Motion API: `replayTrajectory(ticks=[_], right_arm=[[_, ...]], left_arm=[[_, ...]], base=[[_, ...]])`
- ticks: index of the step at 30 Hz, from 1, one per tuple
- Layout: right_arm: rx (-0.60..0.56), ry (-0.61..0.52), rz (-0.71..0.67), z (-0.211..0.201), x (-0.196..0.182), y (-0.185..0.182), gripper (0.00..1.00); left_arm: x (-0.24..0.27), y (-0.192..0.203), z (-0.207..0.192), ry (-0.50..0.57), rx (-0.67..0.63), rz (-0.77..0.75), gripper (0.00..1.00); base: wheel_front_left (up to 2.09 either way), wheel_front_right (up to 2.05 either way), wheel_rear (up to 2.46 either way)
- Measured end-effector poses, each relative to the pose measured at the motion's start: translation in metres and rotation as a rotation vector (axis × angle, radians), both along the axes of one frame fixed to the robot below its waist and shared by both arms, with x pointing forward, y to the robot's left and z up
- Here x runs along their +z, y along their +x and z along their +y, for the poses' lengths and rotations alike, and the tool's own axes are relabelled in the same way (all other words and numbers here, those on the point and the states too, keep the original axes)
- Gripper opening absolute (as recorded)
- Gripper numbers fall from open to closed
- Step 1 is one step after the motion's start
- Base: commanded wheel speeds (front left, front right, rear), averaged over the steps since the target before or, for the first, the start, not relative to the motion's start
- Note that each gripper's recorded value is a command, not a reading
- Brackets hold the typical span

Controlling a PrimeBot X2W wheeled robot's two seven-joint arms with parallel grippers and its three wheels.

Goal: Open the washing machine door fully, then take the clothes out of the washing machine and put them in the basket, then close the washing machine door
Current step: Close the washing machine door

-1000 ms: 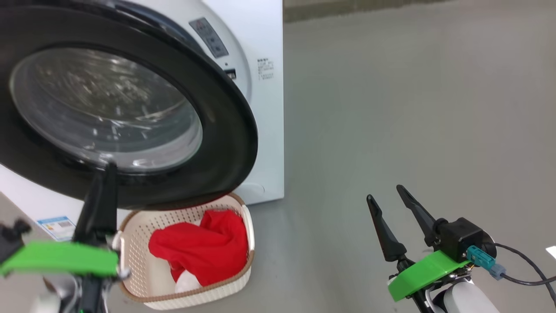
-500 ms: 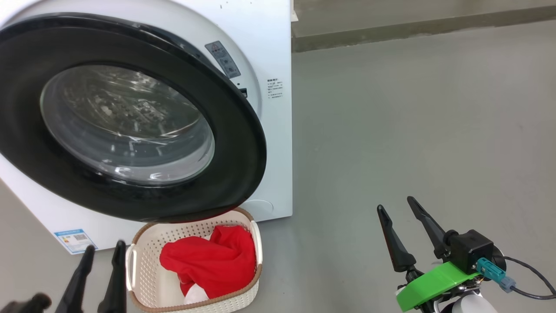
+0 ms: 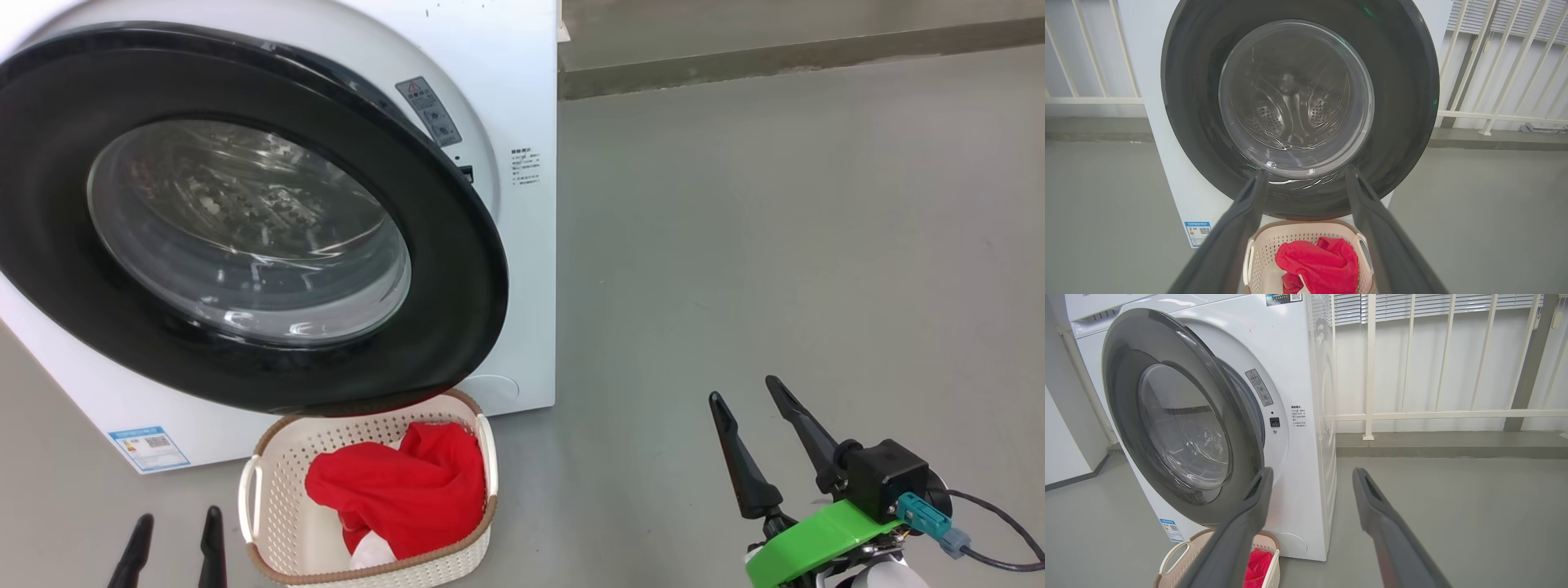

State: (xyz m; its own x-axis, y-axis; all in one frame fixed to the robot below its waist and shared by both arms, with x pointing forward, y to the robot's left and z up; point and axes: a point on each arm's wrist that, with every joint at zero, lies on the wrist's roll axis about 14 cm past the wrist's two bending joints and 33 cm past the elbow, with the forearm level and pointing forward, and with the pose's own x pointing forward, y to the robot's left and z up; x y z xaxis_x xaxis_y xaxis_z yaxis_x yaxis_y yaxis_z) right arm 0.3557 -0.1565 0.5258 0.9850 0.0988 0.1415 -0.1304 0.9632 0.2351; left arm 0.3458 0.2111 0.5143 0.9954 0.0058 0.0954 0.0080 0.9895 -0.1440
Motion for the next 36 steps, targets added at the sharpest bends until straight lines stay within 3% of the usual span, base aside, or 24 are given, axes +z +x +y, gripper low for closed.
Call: replayTrajectory(ticks=[29, 30, 31, 32, 33, 36], right_arm=[[0.054, 0.011, 0.025, 0.018, -0.008, 0.002, 1.0], [0.062, 0.01, 0.029, 0.021, -0.009, 0.002, 0.78], [0.07, 0.008, 0.033, 0.023, -0.01, 0.003, 0.41], [0.077, 0.007, 0.038, 0.026, -0.012, 0.004, 0.41], [0.085, 0.005, 0.043, 0.028, -0.013, 0.006, 0.0], [0.106, -0.001, 0.05, 0.035, -0.015, 0.012, 0.0]], left_arm=[[-0.018, -0.003, 0.005, 0.022, 0.028, 0.046, 1.0], [-0.018, -0.003, 0.006, 0.021, 0.029, 0.047, 1.0], [-0.018, -0.003, 0.006, 0.021, 0.031, 0.047, 1.0], [-0.019, -0.002, 0.006, 0.021, 0.031, 0.048, 1.0], [-0.019, -0.003, 0.006, 0.02, 0.031, 0.05, 1.0], [-0.018, -0.002, 0.005, 0.018, 0.029, 0.046, 1.0]], base=[[0.0, 0.0, 0.0], [0.0, 0.0, 0.0], [0.0, 0.0, 0.0], [0.0, 0.0, 0.0], [0.0, 0.0, 0.0], [0.0, 0.0, 0.0]])
